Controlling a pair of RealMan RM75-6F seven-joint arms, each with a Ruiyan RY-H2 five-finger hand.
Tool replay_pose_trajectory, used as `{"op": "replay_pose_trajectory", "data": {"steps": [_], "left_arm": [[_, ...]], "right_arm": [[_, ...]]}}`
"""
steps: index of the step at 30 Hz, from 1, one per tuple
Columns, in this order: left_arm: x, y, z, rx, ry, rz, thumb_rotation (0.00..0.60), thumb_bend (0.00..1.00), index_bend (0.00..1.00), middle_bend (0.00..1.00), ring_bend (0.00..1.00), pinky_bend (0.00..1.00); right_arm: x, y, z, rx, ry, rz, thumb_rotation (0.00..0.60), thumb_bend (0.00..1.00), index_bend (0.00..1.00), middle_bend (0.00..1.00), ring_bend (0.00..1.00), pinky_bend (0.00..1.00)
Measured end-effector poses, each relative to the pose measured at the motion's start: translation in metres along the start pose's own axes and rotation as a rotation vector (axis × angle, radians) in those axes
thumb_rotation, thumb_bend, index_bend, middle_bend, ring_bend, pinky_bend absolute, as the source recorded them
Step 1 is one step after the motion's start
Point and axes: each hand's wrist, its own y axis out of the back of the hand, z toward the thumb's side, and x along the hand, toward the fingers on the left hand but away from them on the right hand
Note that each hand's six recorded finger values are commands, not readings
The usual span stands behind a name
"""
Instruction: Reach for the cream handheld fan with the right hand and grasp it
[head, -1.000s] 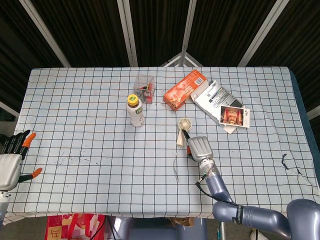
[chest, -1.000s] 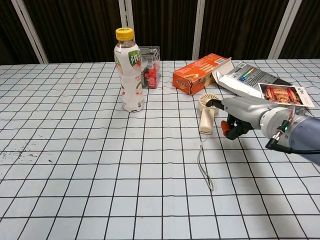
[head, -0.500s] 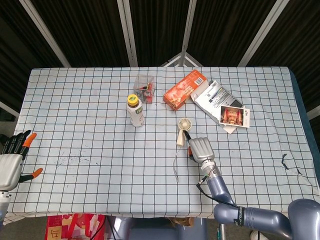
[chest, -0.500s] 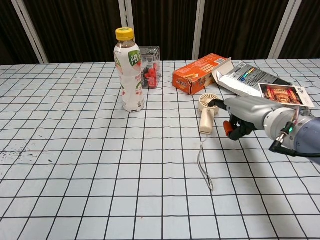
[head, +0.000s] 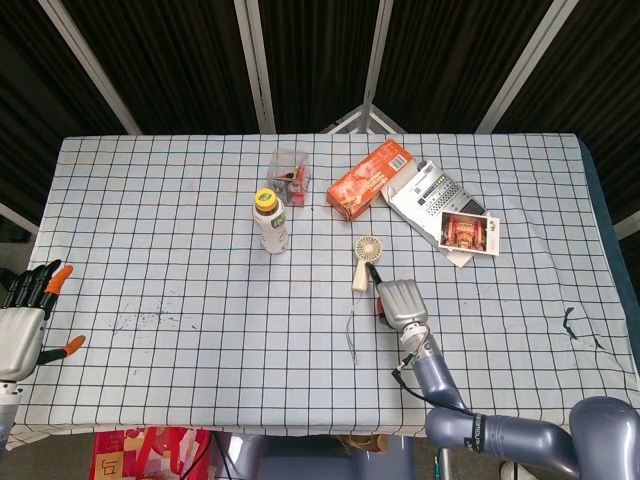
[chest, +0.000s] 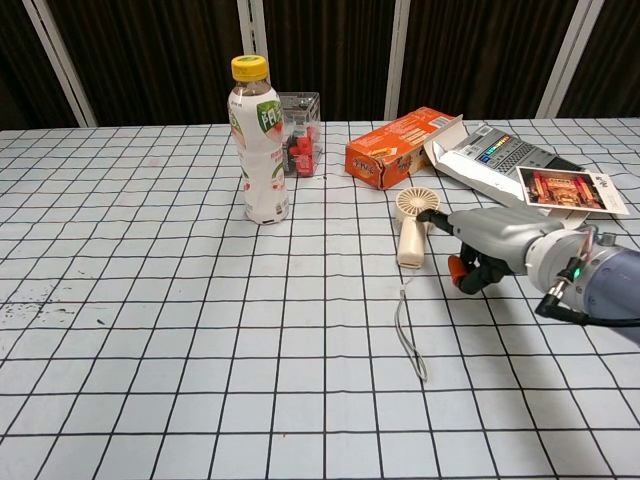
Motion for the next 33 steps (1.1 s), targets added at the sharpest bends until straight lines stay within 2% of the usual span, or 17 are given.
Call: {"op": "replay_pose_trajectory", "data": {"steps": [14,28,33], "left_arm": [[0.0,0.001,-0.001,-0.001,0.002,0.004,0.6,0.07,0.0,0.0,0.0,0.0],[0.001,0.001,-0.001,-0.001,0.002,0.007,0.6,0.07,0.0,0.0,0.0,0.0],[0.001,0.001,-0.001,-0.003,0.003,0.008,0.6,0.07,0.0,0.0,0.0,0.0]], "right_arm": [[-0.001,-0.005,0.003,-0.007,-0.001,0.004,0.6,0.77,0.0,0.88,0.96,0.88],[-0.002,-0.022,-0.003,0.055,-0.018,0.055,0.6,0.77,0.0,0.88,0.96,0.88],[-0.001,-0.022,-0.001,0.06,-0.014,0.052,0.6,0.77,0.0,0.88,0.96,0.88]]}}
